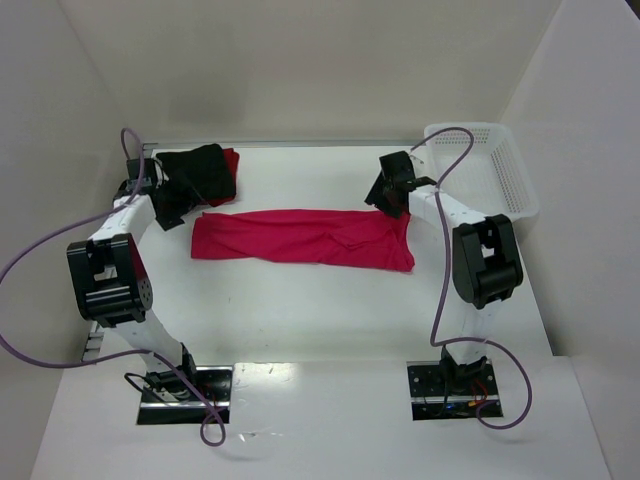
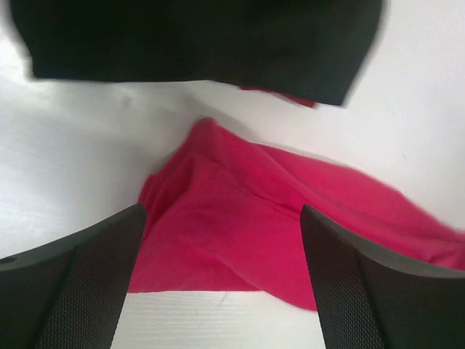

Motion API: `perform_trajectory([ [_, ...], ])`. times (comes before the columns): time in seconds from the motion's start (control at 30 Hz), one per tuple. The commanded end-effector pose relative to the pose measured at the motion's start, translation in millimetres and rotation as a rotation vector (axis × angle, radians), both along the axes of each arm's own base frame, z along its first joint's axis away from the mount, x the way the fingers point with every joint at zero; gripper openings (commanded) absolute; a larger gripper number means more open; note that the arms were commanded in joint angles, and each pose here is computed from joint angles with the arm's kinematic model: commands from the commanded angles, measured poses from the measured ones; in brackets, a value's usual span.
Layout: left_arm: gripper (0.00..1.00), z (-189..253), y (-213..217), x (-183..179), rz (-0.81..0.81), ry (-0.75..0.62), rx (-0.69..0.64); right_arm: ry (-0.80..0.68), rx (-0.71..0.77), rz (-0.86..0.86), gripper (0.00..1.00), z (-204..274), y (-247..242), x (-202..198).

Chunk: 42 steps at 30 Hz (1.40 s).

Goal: Fold and stack the t-shirts
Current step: Fold the other side of the tshirt into a rectangle

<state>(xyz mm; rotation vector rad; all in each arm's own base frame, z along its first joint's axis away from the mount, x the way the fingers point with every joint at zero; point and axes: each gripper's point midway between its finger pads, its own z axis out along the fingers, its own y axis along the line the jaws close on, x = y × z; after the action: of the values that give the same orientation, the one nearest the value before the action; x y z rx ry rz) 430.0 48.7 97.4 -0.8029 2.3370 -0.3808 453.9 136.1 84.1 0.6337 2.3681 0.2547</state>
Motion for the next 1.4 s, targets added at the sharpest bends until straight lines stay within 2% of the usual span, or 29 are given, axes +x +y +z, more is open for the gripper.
perform_trajectory([
  [0.0,0.94,59,-47,22,-0.264,-0.203,-0.008,-0.064,-0.022,0.02,0.64,21,-7,5],
  [0.07,0.98,78,-77,29,-0.426,-0.276,0.004,-0.084,-0.026,0.03,0.74,36,-8,2],
  [0.1,0.98,75,-101,23,-0.519,-0.258,-0.049,-0.073,-0.036,0.037,0.77,38,-10,-4],
  [0.23,0.98,85,-199,6,-0.806,-0.277,-0.084,-0.048,-0.038,0.054,0.78,38,-13,-21],
  [0.33,0.98,80,-236,-8,-0.88,-0.257,-0.1,-0.014,-0.054,0.04,0.76,27,-22,-31],
  [0.47,0.97,61,-284,-35,-0.941,-0.194,-0.187,0.02,-0.043,0.047,0.73,15,-24,-41],
  [0.63,0.94,31,-324,-62,-0.909,-0.128,-0.278,0.025,-0.035,0.055,0.72,9,-26,-56],
  [0.7,0.92,21,-340,-60,-0.874,-0.147,-0.234,0.029,-0.033,0.049,0.72,6,-33,-55],
  [0.83,0.91,7,-373,-64,-0.85,-0.131,-0.261,0.056,-0.011,0.053,0.68,-4,-39,-61],
  [0.97,0.88,12,-397,-53,-0.815,-0.169,-0.29,-0.009,0.012,0.05,0.67,14,-41,-57],
  [1.13,0.85,-5,-398,-42,-0.728,-0.157,-0.28,-0.021,0.015,0.063,0.65,13,-39,-56],
  [1.37,0.84,-8,-405,-28,-0.66,-0.17,-0.322,-0.043,0.098,0.109,0.64,20,-21,-50],
])
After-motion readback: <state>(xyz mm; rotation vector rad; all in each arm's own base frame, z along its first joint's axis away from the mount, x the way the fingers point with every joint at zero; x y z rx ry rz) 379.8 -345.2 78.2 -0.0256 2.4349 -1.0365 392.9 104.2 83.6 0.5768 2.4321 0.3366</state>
